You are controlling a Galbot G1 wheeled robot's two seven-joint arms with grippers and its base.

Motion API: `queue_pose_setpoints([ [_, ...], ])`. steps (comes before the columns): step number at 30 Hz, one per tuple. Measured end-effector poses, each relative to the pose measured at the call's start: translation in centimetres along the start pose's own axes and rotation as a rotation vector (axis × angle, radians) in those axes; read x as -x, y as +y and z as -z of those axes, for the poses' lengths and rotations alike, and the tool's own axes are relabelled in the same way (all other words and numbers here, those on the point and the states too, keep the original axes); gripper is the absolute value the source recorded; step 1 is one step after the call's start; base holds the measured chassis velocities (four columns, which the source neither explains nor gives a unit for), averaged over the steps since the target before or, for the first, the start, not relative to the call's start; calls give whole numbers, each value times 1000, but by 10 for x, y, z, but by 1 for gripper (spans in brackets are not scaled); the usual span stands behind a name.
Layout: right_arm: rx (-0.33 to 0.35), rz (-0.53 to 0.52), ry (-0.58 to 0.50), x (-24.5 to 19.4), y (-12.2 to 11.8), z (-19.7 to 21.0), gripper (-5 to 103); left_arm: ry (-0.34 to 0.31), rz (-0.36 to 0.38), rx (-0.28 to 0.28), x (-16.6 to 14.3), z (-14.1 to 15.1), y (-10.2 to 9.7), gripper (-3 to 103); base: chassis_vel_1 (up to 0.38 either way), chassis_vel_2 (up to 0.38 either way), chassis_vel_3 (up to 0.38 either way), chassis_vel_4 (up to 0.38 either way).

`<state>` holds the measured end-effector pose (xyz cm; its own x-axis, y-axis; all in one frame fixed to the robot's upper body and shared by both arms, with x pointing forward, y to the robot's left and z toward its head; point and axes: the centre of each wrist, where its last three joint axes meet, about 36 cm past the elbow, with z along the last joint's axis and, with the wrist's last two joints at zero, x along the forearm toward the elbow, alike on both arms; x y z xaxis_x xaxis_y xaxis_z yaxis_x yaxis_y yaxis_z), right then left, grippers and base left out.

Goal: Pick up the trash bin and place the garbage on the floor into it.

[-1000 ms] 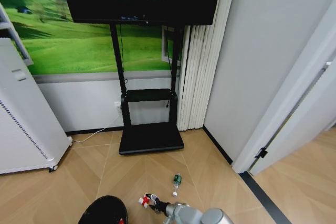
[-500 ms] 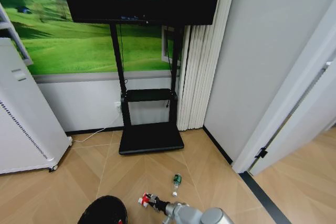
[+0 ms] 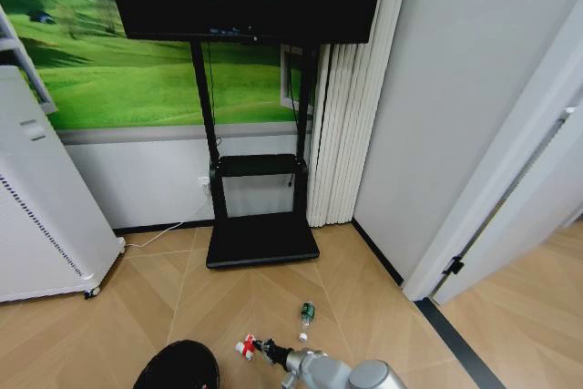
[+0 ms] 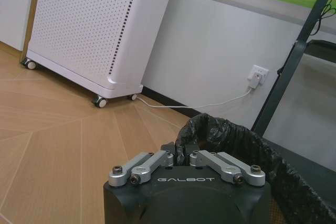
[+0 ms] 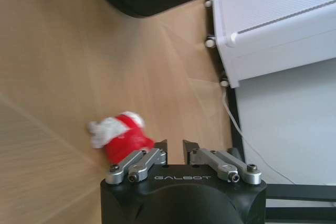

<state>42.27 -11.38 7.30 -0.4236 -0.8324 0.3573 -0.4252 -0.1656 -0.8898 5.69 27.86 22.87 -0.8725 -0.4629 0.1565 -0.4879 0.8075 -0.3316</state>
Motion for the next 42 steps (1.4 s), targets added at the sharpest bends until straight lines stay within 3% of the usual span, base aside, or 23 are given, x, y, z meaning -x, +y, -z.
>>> queue_pose_setpoints([
  [2, 20, -24, -3, 3, -8, -4, 23, -7, 5, -1, 3, 3, 1, 8, 0, 0, 0, 0],
  [5, 127, -81, 26, 16, -26, -6, 40, -29, 10, -4, 12, 11, 2, 8, 0, 0, 0, 0],
  [6, 127, -81, 26, 16, -26, -6, 40, -29, 10, -4, 12, 11, 2, 8, 0, 0, 0, 0],
  [8, 242, -106, 71, 29, -39, 3, 51, -41, 13, -1, 16, 17, 4, 8, 0, 0, 0, 0],
  [10, 275, -106, 78, 33, -43, 6, 51, -44, 13, 1, 17, 18, 5, 8, 0, 0, 0, 0],
  [12, 363, -113, 136, 45, -51, 21, 68, -56, 16, 5, 20, 23, 6, 8, 0, 0, 0, 0],
  [14, 400, -120, 162, 49, -53, 28, 68, -60, 18, 5, 21, 24, 7, 8, 0, 0, 0, 0],
  [15, 429, -118, 176, 52, -56, 33, 73, -63, 21, 5, 21, 25, 7, 8, 0, 0, 0, 0],
  [19, 408, -94, 165, 53, -57, 35, 84, -63, 25, 3, 19, 24, 7, 8, 0, 0, 0, 0],
  [20, 388, -92, 161, 53, -53, 40, 94, -62, 27, 2, 17, 22, 6, 8, 0, 0, 0, 0],
  [22, 380, -96, 156, 53, -49, 46, 97, -62, 29, 1, 17, 21, 6, 8, 0, 0, 0, 0],
  [25, 327, -83, 113, 54, -46, 55, 99, -61, 34, -1, 16, 19, 5, 8, 0, 0, 0, 0],
  [27, 256, -28, 54, 53, -49, 50, 100, -60, 38, -4, 15, 18, 4, 8, 0, 0, 0, 0],
  [31, 237, 25, 24, 51, -52, 44, 100, -59, 42, -9, 13, 17, 2, 8, 0, 0, 0, 0],
  [33, 359, 46, 80, 49, -49, 52, 100, -57, 47, -13, 12, 15, 1, 8, 0, 0, 0, 0],
  [34, 359, 46, 80, 49, -49, 52, 100, -57, 47, -13, 12, 15, 1, 8, 0, 0, 0, 0],
  [35, 514, 33, 175, 52, -47, 70, 100, -58, 49, -15, 11, 14, 1, 8, 0, 0, 0, 0],
  [36, 514, 33, 175, 52, -47, 70, 100, -58, 49, -15, 11, 14, 1, 8, 0, 0, 0, 0],
  [37, 620, 26, 237, 55, -46, 84, 100, -58, 49, -16, 10, 14, 1, 8, 0, 0, 0, 0],
  [38, 795, 6, 340, 61, -49, 106, 100, -59, 50, -15, 10, 14, 1, 8, 0, 0, 0, 0],
  [39, 860, -5, 379, 63, -52, 111, 100, -59, 50, -14, 9, 13, 2, 8, 0, 0, 0, 0],
  [40, 860, -5, 379, 63, -52, 111, 100, -59, 50, -14, 9, 13, 2, 8, 0, 0, 0, 0],
  [42, 961, -29, 436, 66, -56, 115, 100, -59, 51, -10, 9, 13, 4, 8, 0, 0, 0, 0],
])
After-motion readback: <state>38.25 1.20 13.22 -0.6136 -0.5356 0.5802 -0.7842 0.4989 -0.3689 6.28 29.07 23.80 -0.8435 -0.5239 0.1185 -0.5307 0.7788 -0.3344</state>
